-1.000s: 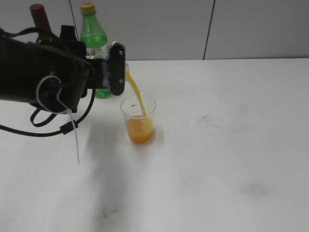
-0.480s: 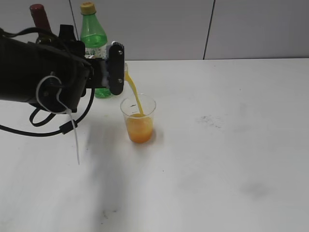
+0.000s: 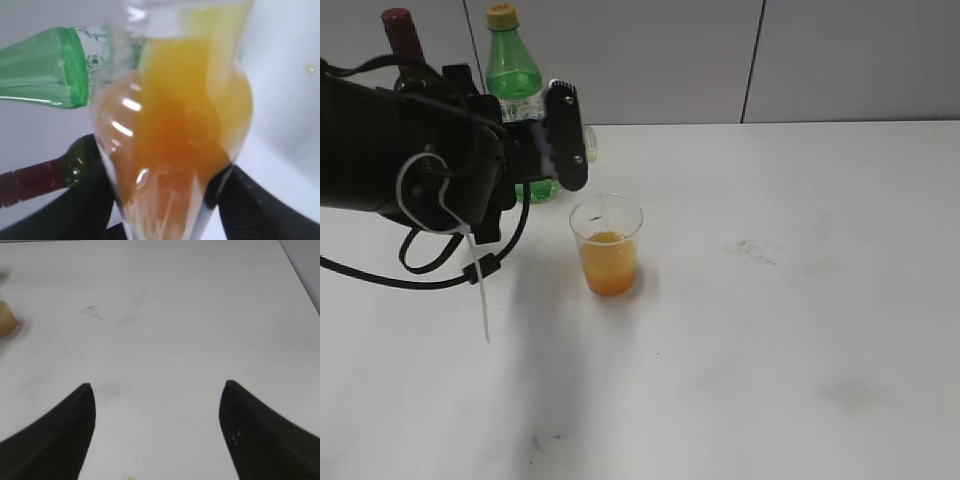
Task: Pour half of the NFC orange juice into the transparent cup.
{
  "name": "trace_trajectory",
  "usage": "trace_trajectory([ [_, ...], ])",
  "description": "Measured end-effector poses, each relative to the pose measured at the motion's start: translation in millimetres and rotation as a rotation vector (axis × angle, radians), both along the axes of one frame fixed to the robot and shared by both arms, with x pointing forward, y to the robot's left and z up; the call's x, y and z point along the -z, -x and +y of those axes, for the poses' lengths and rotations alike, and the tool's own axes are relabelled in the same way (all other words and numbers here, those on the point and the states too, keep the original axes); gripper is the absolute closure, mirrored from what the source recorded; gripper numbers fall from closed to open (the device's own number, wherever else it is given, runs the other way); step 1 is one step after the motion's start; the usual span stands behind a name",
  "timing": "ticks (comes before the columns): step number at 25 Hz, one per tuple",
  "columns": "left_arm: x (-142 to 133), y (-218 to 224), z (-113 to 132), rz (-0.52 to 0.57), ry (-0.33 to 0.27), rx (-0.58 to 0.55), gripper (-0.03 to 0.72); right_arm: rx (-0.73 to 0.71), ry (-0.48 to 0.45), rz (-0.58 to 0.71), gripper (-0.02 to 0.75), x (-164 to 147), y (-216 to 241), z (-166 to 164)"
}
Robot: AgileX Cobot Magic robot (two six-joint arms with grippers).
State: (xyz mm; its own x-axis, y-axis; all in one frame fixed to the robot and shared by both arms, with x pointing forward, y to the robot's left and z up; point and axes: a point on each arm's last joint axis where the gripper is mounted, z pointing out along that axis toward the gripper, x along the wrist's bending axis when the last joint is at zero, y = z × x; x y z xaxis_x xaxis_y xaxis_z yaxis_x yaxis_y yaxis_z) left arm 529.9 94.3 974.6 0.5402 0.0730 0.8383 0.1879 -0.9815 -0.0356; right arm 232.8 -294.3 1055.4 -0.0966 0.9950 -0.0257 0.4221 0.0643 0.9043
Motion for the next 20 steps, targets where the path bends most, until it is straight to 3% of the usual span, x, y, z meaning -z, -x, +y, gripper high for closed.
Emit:
trace_trajectory([
  [4,1.5,1.1,0.5,0.009,0.049,-0.040,0.216,0.000,0.000,0.000,0.148,0.0,0.0,0.0],
  [8,3.6,2.0,-4.0,0.022,0.169,-0.062,0.216,0.000,0.000,0.000,0.148,0.0,0.0,0.0],
  [12,-2.4,4.9,-10.9,0.062,0.402,-0.077,0.216,0.000,0.000,0.000,0.148,0.0,0.0,0.0],
  [16,-24.6,3.0,-3.0,0.068,0.637,-0.125,0.216,0.000,0.000,0.000,0.148,0.0,0.0,0.0],
  [20,-45.9,-4.2,16.9,0.050,0.811,-0.190,0.216,0.000,0.000,0.000,0.148,0.0,0.0,0.0],
])
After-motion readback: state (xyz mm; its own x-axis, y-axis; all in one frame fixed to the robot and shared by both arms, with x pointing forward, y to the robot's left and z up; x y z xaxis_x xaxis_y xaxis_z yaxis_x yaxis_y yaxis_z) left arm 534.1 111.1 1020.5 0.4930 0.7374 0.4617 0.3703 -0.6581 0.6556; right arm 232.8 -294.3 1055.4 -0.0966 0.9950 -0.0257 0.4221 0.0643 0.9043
